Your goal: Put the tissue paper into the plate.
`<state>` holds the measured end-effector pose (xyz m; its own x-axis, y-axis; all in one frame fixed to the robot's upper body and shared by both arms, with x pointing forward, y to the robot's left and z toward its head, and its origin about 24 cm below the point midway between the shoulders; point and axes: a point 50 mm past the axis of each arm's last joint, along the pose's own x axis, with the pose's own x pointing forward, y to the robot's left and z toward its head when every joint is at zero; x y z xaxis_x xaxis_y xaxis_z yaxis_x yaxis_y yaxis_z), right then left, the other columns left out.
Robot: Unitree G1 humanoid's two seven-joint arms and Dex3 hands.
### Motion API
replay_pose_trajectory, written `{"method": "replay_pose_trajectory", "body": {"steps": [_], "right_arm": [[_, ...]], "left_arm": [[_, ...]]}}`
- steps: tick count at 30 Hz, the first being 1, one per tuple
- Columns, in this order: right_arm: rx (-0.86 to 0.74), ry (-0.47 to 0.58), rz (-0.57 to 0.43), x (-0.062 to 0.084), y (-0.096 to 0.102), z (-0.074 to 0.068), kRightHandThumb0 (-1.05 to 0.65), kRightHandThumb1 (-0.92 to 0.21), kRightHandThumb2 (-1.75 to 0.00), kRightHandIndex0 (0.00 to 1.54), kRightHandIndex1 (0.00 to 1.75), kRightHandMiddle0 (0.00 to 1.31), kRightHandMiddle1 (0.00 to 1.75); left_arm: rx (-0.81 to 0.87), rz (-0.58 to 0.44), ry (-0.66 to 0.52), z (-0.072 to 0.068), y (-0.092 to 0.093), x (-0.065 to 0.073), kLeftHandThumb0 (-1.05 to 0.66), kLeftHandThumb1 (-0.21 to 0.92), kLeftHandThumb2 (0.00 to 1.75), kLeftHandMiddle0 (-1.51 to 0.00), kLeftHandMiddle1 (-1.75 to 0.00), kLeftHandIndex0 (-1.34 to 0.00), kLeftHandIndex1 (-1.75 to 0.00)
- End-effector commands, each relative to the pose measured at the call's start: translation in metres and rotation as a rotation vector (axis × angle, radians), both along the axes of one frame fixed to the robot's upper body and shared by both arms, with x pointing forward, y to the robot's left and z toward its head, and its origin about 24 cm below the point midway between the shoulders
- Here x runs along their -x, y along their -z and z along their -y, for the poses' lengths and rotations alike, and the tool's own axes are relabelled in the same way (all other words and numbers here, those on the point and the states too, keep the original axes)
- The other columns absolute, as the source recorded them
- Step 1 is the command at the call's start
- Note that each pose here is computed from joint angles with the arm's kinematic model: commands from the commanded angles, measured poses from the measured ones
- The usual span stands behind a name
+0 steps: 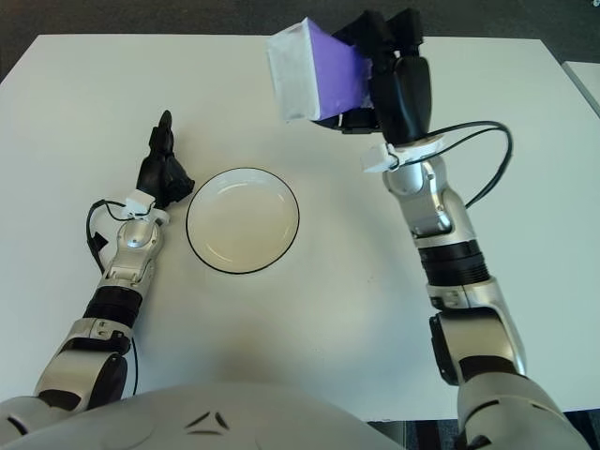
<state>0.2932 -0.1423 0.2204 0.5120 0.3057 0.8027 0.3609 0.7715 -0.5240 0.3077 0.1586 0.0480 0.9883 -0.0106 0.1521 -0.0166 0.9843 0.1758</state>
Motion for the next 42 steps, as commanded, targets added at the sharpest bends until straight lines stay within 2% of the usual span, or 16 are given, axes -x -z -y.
{"method": "replay_pose_trajectory", "body": {"steps": [1,6,10,15,18,19,20,23,25,29,34,42], "right_arm": [[-0.011,-0.102,0.001,0.012,0.003,-0.012,-0.26,-0.46,-1.18,1.28,1.75,1.05,1.75],[0.047,-0.256,-0.054,0.027,0.007,-0.027,-0.24,-0.40,-1.26,1.28,1.75,1.07,1.75],[0.110,-0.340,-0.114,0.040,0.011,-0.039,-0.25,-0.38,-1.29,1.29,1.75,1.08,1.75],[0.197,-0.395,-0.181,0.046,0.016,-0.042,-0.27,-0.40,-1.27,1.24,1.75,1.06,1.75],[0.247,-0.401,-0.185,0.046,0.018,-0.042,-0.28,-0.43,-1.24,1.20,1.75,1.02,1.75],[0.261,-0.401,-0.183,0.047,0.018,-0.042,-0.35,-0.40,-1.26,1.16,1.75,0.86,1.75],[0.269,-0.400,-0.182,0.047,0.018,-0.042,-0.39,-0.38,-1.27,1.13,1.75,0.77,1.75],[0.302,-0.403,-0.162,0.048,0.017,-0.043,-0.43,-0.38,-1.25,1.09,1.75,0.63,1.75],[0.313,-0.400,-0.147,0.049,0.017,-0.044,-0.44,-0.39,-1.22,1.07,1.75,0.58,1.75],[0.314,-0.402,-0.132,0.051,0.017,-0.045,-0.44,-0.43,-1.18,1.05,1.75,0.53,1.75],[0.331,-0.399,-0.101,0.056,0.018,-0.049,-0.43,-0.46,-1.14,1.06,1.75,0.50,1.75],[0.360,-0.356,-0.063,0.061,0.019,-0.052,-0.45,-0.40,-1.21,1.15,1.75,0.55,1.75]], "left_arm": [[-0.005,-0.162,-0.014,-0.005,0.036,0.017,-0.88,0.92,1.20,0.00,0.00,0.00,-0.14],[-0.012,-0.154,-0.016,-0.005,0.036,0.017,-0.88,0.92,1.21,0.00,0.00,0.00,-0.14],[-0.018,-0.152,-0.015,-0.005,0.036,0.018,-0.89,0.92,1.20,0.00,0.00,0.00,-0.15],[-0.027,-0.162,-0.016,-0.005,0.037,0.018,-0.90,0.92,1.20,-0.01,-0.01,0.00,-0.14],[-0.028,-0.168,-0.018,-0.004,0.037,0.017,-0.90,0.92,1.21,-0.01,-0.01,0.00,-0.13],[-0.027,-0.169,-0.019,-0.004,0.038,0.017,-0.91,0.92,1.21,-0.01,-0.01,0.00,-0.13],[-0.027,-0.170,-0.020,-0.004,0.038,0.017,-0.91,0.92,1.21,-0.02,-0.01,0.00,-0.13],[-0.015,-0.176,-0.027,-0.003,0.038,0.016,-0.92,0.92,1.21,-0.02,-0.01,0.00,-0.13],[-0.007,-0.182,-0.032,-0.003,0.039,0.015,-0.93,0.92,1.22,-0.01,0.00,0.00,-0.12],[0.006,-0.189,-0.039,-0.004,0.040,0.014,-0.94,0.92,1.21,0.00,0.00,0.00,-0.09],[0.029,-0.218,-0.048,-0.009,0.052,0.015,-0.95,0.92,1.20,0.00,0.00,0.00,-0.05],[0.024,-0.214,-0.045,-0.011,0.056,0.013,-0.95,0.92,1.19,0.00,0.00,0.00,-0.02]]}}
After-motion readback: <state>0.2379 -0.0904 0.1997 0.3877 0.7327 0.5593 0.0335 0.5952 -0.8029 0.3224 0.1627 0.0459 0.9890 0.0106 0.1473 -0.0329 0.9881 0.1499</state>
